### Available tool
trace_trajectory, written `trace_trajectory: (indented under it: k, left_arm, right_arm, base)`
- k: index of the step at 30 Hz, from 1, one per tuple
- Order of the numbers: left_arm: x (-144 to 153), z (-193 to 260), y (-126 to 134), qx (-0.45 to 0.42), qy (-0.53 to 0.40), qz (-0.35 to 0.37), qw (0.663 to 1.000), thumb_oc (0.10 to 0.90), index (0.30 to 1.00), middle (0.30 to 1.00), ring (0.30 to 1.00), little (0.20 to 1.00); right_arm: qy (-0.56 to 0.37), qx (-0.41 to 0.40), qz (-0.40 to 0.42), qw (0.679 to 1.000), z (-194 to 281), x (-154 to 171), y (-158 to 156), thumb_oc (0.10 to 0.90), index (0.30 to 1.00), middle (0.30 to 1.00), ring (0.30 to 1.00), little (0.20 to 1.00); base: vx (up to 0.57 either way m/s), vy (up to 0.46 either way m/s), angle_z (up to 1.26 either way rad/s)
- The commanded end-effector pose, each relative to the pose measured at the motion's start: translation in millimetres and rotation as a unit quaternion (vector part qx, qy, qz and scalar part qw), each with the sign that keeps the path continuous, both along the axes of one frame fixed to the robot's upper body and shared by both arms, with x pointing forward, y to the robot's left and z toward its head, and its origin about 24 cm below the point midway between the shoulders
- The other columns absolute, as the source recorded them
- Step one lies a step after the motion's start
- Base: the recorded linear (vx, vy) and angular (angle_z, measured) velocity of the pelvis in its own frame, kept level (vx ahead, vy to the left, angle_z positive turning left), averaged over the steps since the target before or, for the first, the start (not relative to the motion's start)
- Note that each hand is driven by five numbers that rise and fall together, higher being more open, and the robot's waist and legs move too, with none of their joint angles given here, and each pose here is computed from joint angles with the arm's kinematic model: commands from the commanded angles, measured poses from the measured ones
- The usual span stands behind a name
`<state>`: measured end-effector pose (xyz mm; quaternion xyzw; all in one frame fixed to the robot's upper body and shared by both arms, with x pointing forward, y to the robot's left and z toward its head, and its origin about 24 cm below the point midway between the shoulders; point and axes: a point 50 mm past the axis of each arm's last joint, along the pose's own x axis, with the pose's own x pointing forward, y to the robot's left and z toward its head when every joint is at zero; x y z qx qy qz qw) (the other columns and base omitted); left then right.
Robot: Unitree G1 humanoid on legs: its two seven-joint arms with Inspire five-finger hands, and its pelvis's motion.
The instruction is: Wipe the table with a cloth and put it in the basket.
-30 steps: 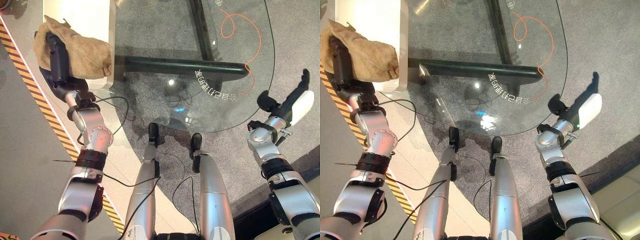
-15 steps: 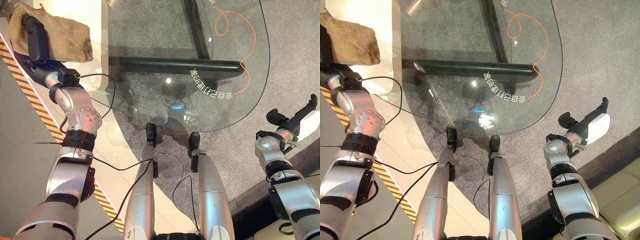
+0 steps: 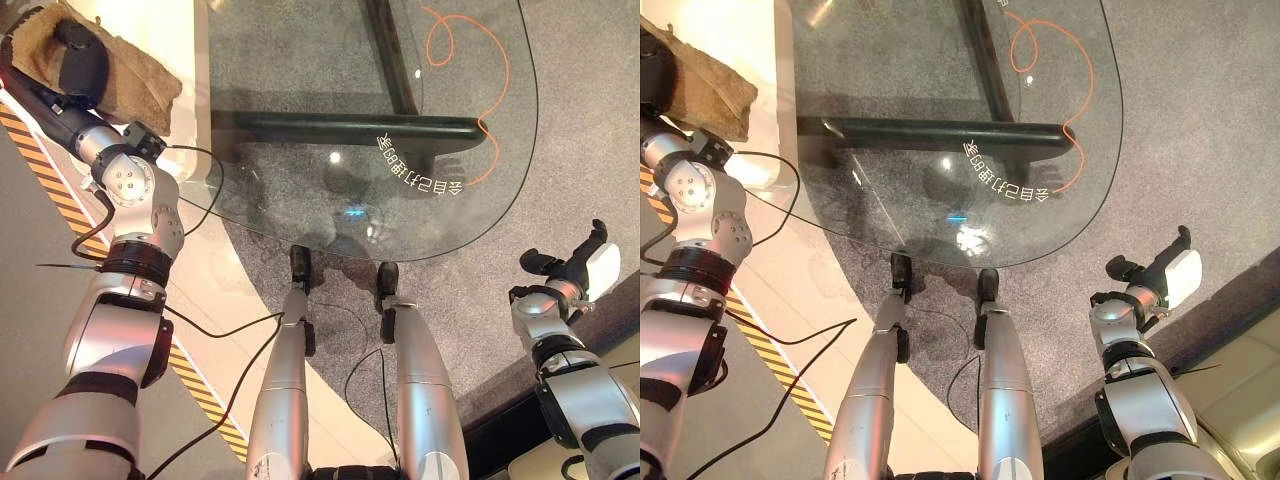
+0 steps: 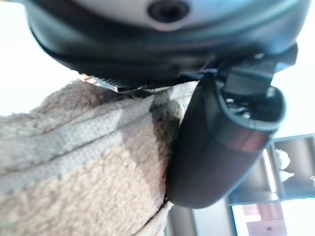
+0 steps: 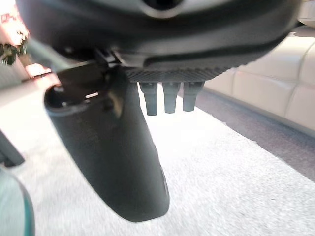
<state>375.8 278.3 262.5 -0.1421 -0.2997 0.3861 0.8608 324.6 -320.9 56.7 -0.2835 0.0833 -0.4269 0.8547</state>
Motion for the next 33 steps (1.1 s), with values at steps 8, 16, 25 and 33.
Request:
trace_trajectory:
  k: [8, 16, 25, 33]
  left_arm:
    - [-22.9, 58.4, 36.9, 0.060, -0.043, 0.106, 0.992, 0.100, 0.300, 0.300, 0.300, 0.200]
    - [-20.1, 55.0, 41.1, 0.112, 0.022, 0.139, 0.984, 0.100, 0.300, 0.300, 0.300, 0.200]
    - [-18.4, 52.1, 45.4, 0.156, 0.093, 0.189, 0.965, 0.100, 0.300, 0.300, 0.300, 0.200]
    - [-21.7, 48.9, 54.0, 0.162, 0.123, 0.230, 0.952, 0.100, 0.300, 0.300, 0.300, 0.200]
  right_arm:
    - [0.031, -0.026, 0.000, 0.999, -13.0, -8.5, 0.7, 0.800, 0.900, 0.900, 0.900, 0.900]
    - [0.028, -0.030, 0.002, 0.999, -12.9, -9.1, 0.9, 0.800, 0.900, 0.900, 0.900, 0.900]
    - [0.027, -0.028, 0.002, 0.999, -15.3, -9.6, 3.8, 0.800, 0.900, 0.900, 0.900, 0.900]
    - [0.026, -0.030, -0.001, 0.999, -17.2, -12.4, 2.0, 0.800, 0.900, 0.900, 0.900, 0.900]
  base:
    - [0.00, 0.000, 0.00]
    - [0.00, 0.000, 0.00]
    - [0.00, 0.000, 0.00]
    - [0.00, 0.000, 0.00]
